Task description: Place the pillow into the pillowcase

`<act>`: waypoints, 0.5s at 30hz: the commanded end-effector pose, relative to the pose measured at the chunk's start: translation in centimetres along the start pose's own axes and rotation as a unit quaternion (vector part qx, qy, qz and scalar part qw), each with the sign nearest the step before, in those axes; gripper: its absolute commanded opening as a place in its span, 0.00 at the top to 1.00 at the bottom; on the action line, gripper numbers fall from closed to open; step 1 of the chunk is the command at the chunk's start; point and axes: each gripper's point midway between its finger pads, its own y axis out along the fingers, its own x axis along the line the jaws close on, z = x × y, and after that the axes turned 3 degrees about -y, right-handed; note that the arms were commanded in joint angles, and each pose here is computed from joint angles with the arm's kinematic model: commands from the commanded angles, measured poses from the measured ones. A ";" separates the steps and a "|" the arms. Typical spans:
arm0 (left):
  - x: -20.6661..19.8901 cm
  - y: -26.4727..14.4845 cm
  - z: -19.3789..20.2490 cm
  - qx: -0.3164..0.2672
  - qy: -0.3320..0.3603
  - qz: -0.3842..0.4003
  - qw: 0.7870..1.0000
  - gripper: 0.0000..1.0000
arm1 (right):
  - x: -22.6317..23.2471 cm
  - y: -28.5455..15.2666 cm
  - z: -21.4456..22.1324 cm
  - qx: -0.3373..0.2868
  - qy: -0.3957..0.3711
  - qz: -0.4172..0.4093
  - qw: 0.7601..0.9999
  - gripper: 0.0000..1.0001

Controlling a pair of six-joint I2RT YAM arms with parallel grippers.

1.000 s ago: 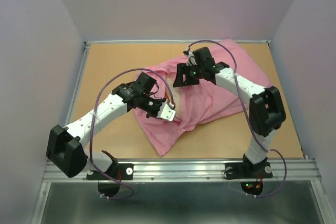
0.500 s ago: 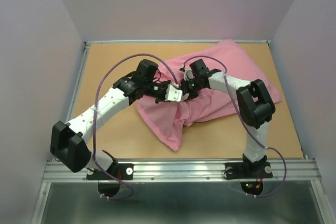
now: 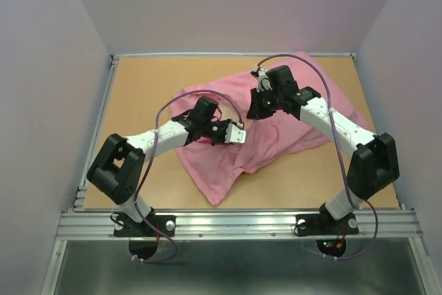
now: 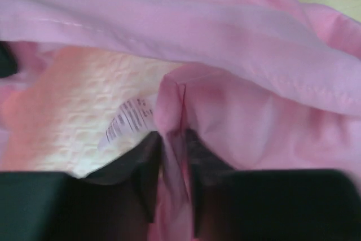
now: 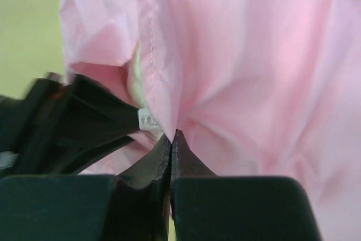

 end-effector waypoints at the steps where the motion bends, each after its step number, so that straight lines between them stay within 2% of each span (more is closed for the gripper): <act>1: 3.2 -4.6 -6.6 -0.060 0.065 -0.081 0.993 0.52 | -2.3 0.9 2.7 0.035 -0.002 0.045 0.998 1.00; 3: 3.1 -7.3 -8.4 -0.083 0.039 -0.105 0.990 0.41 | -2.0 0.6 2.5 0.032 -0.004 0.039 0.999 0.99; 4: 2.6 -8.0 -8.4 -0.087 -0.002 -0.105 0.991 0.41 | -2.0 0.6 2.4 0.029 -0.002 0.039 0.999 0.99; 7: 2.1 -10.2 -7.7 -0.076 -0.064 -0.132 0.986 0.37 | -1.9 0.3 2.2 0.025 -0.002 0.039 0.999 1.00; 12: 2.6 -10.1 -3.2 -0.031 -0.173 -0.184 0.967 0.33 | -1.9 0.2 1.7 0.019 0.003 0.044 0.999 0.99; 15: 3.8 -9.2 -0.3 0.004 -0.239 -0.210 0.948 0.33 | -1.1 -0.3 1.0 0.009 0.002 0.029 1.000 1.00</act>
